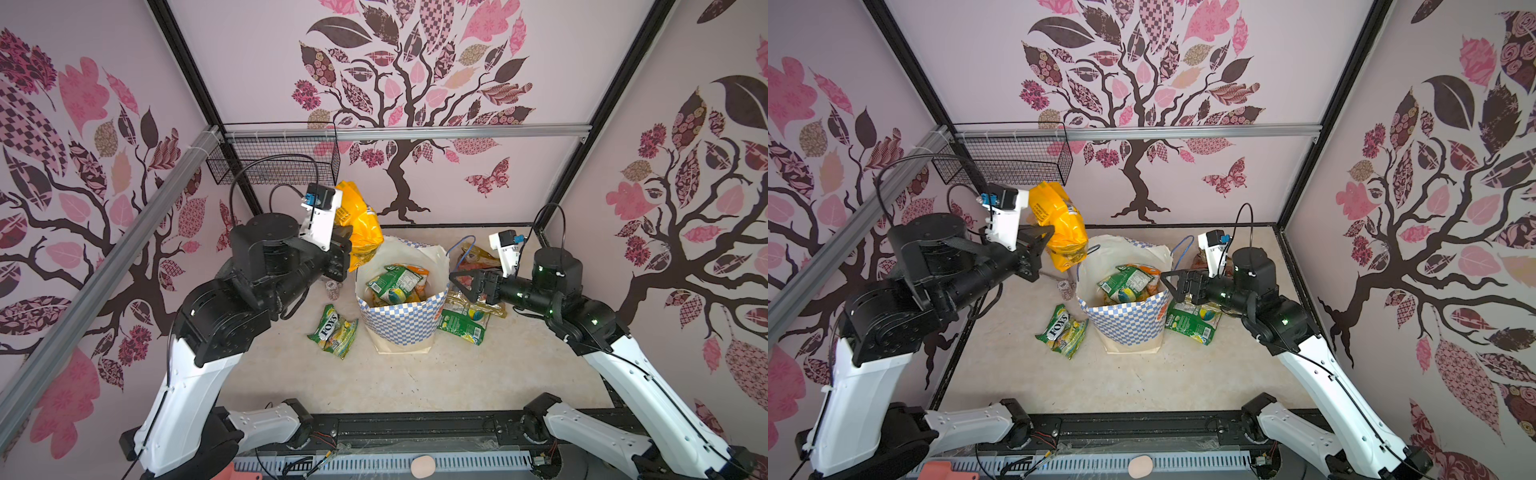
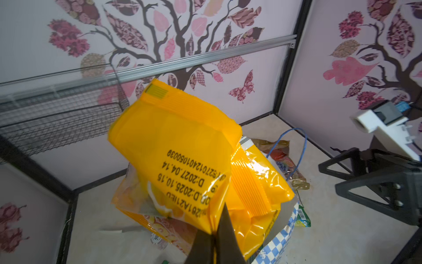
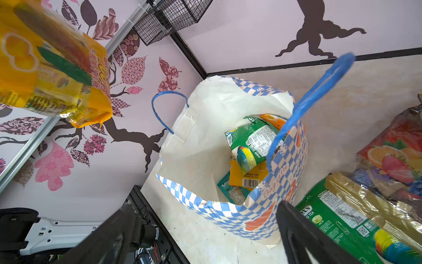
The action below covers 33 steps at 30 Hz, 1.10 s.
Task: Take the snacks out of the paper bag
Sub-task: Place the snack at the middle-left of the table.
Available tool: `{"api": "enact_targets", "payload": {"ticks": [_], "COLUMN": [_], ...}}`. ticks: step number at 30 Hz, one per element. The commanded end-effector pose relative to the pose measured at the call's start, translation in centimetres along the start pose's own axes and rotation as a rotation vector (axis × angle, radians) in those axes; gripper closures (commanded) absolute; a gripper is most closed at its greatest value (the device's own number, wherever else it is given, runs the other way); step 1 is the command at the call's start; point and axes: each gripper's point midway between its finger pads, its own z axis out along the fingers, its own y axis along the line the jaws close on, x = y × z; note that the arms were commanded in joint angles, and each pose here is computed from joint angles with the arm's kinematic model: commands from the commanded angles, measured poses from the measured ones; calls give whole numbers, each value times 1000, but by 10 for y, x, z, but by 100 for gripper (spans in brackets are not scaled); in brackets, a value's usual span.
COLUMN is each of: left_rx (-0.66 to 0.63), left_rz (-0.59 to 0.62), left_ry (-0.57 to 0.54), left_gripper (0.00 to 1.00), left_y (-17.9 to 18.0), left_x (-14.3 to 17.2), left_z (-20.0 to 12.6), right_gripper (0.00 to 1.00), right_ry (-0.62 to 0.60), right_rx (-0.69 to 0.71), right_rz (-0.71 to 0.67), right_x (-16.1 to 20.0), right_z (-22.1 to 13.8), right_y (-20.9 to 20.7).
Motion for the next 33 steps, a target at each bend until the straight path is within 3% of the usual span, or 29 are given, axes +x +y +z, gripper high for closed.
{"api": "enact_targets", "payload": {"ticks": [1, 5, 14, 19, 25, 33], "left_rx": [-141, -255, -425, -656, -911, -1036], "left_rz": [-84, -135, -513, -685, -777, -817], "left_ry": [66, 174, 351, 439, 543, 504], "left_gripper": [100, 100, 100, 100, 100, 100], "left_y": [38, 74, 150, 177, 197, 218], "left_x": [25, 66, 169, 239, 304, 344], "left_z": [12, 25, 62, 65, 55, 67], "right_gripper": [0, 0, 0, 0, 0, 0], "right_ry": [-62, -63, -32, -27, -2, 13], "right_rx": [-54, -58, -40, -22, -8, -30], "right_rz": [-21, -26, -43, -61, -84, -90], "right_x": [-22, -22, -12, -6, 3, 10], "right_z": [-14, -16, -16, -17, -17, -22], "right_y": [22, 24, 18, 13, 8, 11]}}
